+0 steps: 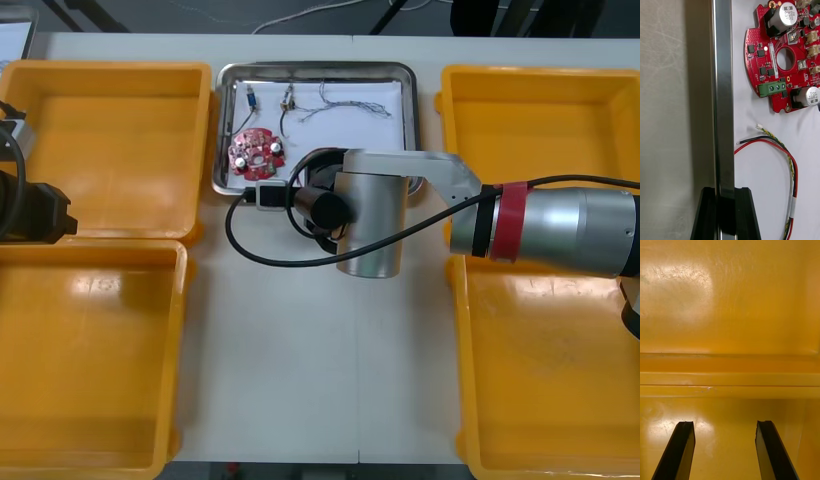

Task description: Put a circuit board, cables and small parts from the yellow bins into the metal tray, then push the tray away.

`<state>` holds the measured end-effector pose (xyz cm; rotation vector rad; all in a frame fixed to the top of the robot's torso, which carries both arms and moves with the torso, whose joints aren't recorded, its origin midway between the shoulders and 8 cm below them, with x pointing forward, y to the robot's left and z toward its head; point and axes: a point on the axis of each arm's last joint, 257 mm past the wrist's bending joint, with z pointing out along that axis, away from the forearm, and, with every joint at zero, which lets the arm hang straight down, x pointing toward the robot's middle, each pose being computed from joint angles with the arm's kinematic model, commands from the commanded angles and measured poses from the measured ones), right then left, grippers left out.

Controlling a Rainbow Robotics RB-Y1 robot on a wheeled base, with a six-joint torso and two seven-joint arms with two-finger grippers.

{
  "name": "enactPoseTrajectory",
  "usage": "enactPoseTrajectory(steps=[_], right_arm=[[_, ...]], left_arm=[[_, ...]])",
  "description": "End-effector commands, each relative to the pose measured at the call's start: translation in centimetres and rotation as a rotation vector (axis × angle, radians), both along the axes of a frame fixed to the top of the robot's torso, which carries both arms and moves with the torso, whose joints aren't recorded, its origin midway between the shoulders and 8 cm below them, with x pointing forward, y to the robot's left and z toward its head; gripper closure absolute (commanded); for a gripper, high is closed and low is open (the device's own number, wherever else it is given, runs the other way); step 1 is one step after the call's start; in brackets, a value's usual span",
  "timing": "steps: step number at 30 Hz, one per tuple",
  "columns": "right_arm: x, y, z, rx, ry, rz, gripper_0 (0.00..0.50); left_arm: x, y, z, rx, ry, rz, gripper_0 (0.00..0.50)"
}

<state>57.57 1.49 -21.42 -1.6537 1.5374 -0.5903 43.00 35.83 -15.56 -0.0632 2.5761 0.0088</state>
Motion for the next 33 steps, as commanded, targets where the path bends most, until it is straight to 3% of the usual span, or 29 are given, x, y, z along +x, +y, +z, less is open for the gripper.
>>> enactPoseTrajectory(steps=[1, 11, 19, 21, 23, 24, 33], right_arm=[[2.1, 0.5, 3.5, -0.046, -0.09, 0.049, 0.5], [3.9, 0.4, 4.2, -0.043, -0.117, 0.054, 0.5], [4.0, 1.4, 4.5, -0.042, -0.125, 0.064, 0.5], [4.0, 1.5, 4.6, -0.043, -0.126, 0.066, 0.187], [4.0, 1.6, 4.6, -0.047, -0.128, 0.069, 0.019], [3.9, 1.8, 4.7, -0.049, -0.13, 0.076, 0.0], [3.0, 3.0, 5.5, -0.071, -0.144, 0.116, 0.0]], left_arm=[[0.1, 1.7, 2.0, 0.052, -0.047, 0.004, 0.026], [0.1, 1.7, 2.0, 0.052, -0.047, 0.004, 0.026], [0.1, 1.7, 2.0, 0.052, -0.047, 0.004, 0.025], [0.1, 1.7, 2.0, 0.052, -0.047, 0.004, 0.028], [0.1, 1.7, 2.0, 0.052, -0.047, 0.004, 0.028], [0.1, 1.7, 2.0, 0.052, -0.047, 0.004, 0.026], [0.1, 1.7, 2.0, 0.052, -0.047, 0.004, 0.027]])
